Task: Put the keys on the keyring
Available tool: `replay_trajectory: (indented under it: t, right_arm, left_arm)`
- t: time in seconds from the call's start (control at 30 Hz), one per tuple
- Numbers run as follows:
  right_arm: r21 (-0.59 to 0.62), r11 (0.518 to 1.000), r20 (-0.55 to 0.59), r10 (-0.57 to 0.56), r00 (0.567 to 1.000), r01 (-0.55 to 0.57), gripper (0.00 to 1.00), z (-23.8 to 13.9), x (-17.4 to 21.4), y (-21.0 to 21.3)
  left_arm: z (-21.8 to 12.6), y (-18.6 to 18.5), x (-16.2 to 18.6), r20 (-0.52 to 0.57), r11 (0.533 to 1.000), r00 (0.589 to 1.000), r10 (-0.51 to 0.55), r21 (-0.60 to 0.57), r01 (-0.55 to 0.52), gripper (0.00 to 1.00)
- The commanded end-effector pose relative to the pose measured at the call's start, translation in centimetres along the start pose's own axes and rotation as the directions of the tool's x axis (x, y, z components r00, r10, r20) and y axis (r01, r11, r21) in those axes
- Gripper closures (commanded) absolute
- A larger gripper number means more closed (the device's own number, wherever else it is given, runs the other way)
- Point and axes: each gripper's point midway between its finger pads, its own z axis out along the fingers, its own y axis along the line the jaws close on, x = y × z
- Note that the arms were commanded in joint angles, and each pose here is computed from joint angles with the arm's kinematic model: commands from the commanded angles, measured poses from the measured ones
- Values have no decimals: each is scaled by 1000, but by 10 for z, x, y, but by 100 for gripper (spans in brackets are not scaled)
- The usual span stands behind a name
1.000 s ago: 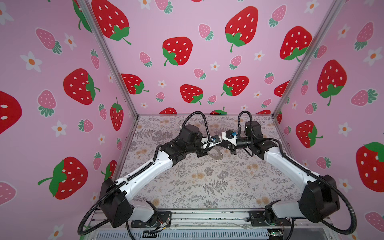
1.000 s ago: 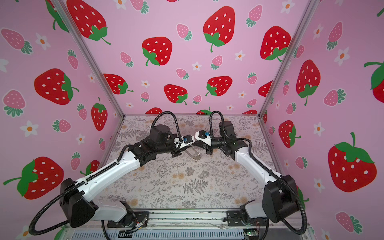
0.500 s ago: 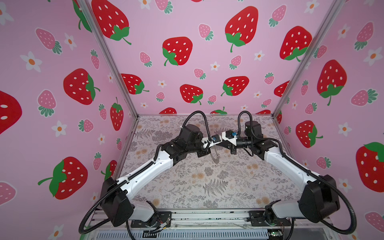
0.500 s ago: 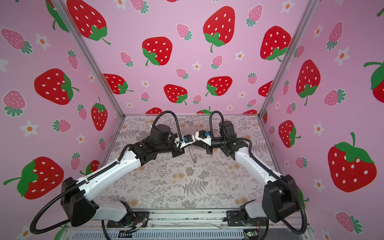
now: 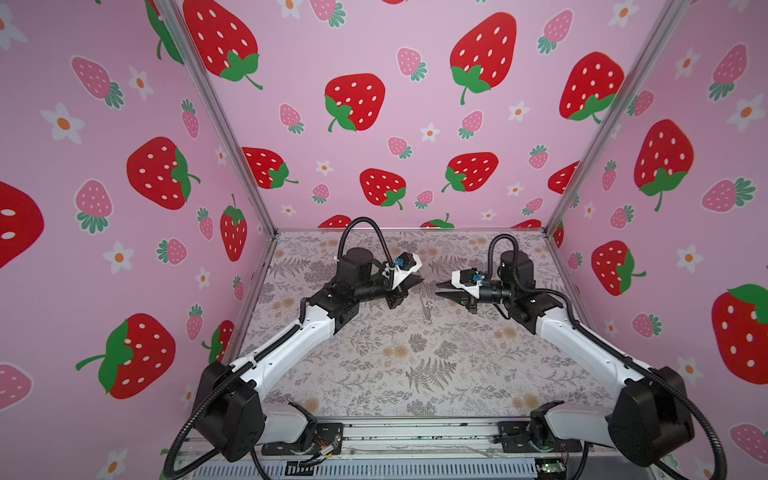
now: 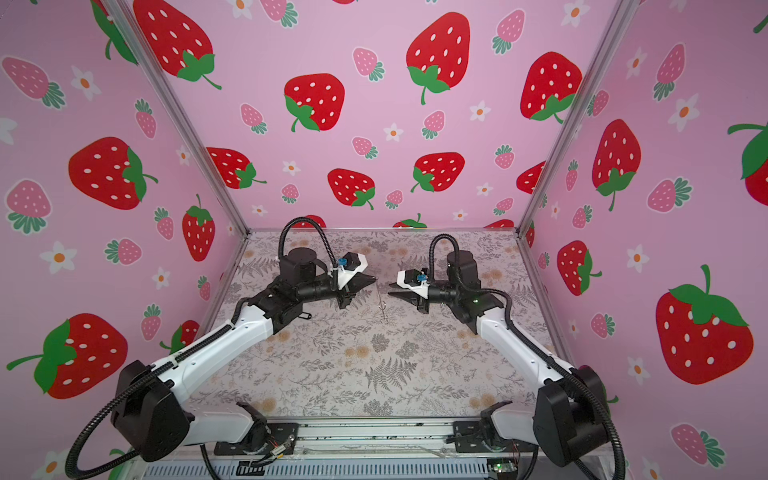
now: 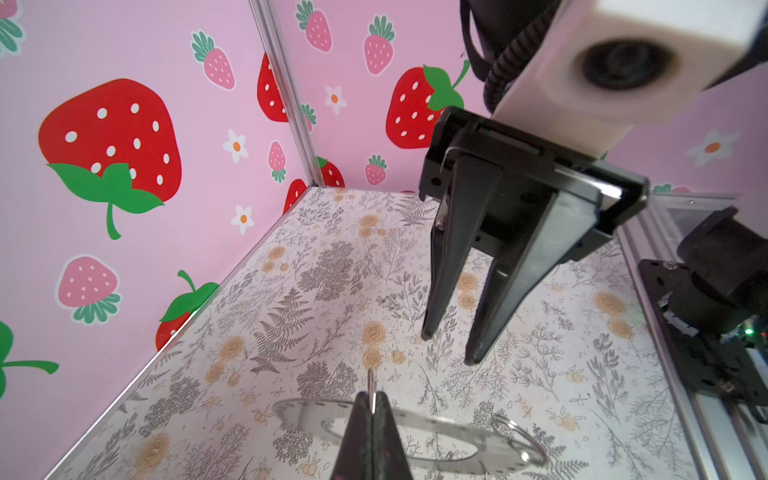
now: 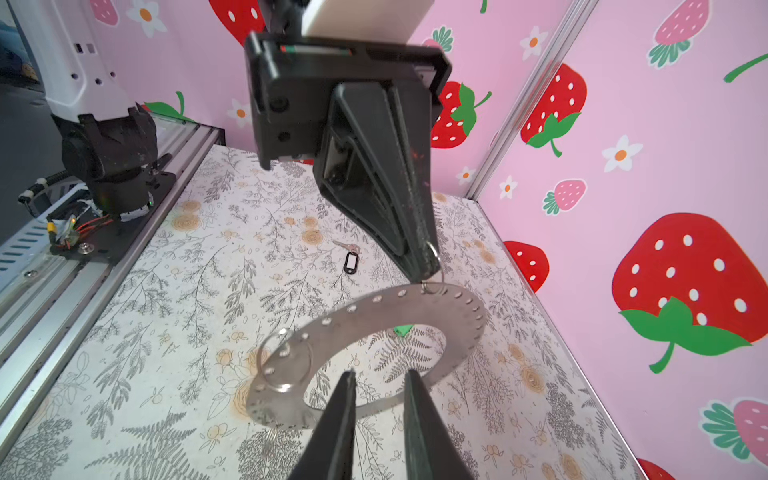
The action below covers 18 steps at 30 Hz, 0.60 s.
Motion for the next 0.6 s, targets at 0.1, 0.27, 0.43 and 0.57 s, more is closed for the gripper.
replay_trajectory:
  t: [0.1,0.27,0.43,0.57]
  right_arm:
    - [-19,999,101,-26,995,28,77,-4,-28,-1]
    - [-18,999,108,-29,994,31,77,-4,-33,-6]
    - [-17,999,118,-41,992,44,78,-4,-38,-6]
    - [-12,998,135,-59,989,61,78,-6,-43,-6]
  left_arm:
    - [-10,-21,-45,227,989,973,50,126,-80,100]
    - [-10,-29,-44,246,982,967,69,156,-110,100]
    - [-11,-35,-41,249,975,965,81,182,-128,100]
    - [-10,-38,-39,245,970,965,91,196,-141,100]
